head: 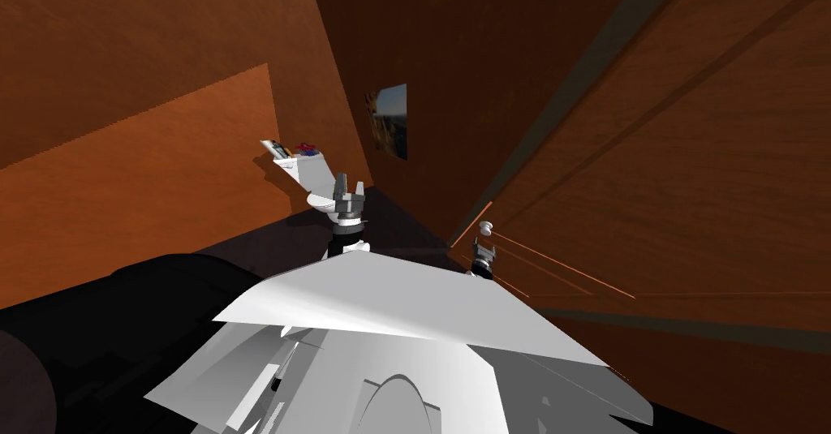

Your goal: Pull the door open

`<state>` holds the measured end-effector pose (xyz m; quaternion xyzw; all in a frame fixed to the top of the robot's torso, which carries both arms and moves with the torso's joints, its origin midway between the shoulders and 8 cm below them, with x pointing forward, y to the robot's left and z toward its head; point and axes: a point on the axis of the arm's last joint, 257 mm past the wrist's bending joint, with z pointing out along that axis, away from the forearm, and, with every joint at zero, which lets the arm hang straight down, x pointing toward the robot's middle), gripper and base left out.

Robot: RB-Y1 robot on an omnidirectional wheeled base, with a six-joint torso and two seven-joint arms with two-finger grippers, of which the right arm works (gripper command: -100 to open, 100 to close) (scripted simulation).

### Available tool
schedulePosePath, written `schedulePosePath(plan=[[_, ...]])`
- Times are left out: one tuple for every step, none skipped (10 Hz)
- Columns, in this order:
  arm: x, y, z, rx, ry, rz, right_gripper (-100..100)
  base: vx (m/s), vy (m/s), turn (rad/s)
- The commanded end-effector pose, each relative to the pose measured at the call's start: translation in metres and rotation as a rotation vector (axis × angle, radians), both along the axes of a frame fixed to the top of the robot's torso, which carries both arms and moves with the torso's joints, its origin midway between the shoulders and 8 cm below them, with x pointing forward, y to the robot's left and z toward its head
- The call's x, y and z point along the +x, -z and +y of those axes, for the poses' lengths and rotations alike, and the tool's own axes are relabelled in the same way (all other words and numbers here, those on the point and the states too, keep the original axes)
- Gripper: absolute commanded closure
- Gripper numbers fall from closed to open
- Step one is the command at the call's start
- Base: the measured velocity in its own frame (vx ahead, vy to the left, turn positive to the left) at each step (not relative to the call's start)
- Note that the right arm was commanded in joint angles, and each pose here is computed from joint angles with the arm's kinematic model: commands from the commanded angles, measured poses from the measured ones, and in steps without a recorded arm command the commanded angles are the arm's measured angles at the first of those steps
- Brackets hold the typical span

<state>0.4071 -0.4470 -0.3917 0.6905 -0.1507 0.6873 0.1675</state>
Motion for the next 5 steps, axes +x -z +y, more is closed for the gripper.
schedulePosePath(plan=[[0.000, 0.000, 0.000, 0.000, 0.000, 0.000, -100, -0.017, -0.001, 0.006], [-0.004, 0.000, -0.006, 0.004, 0.009, -0.002, -100, 0.084, -0.041, 0.046], [-0.005, 0.000, -0.009, 0.004, 0.011, -0.003, -100, 0.154, -0.056, 0.062], [-0.007, 0.000, -0.013, 0.004, 0.018, -0.003, -100, 0.176, -0.071, 0.051], [-0.010, 0.000, -0.018, 0.004, 0.024, -0.004, -100, 0.208, -0.087, 0.060]])
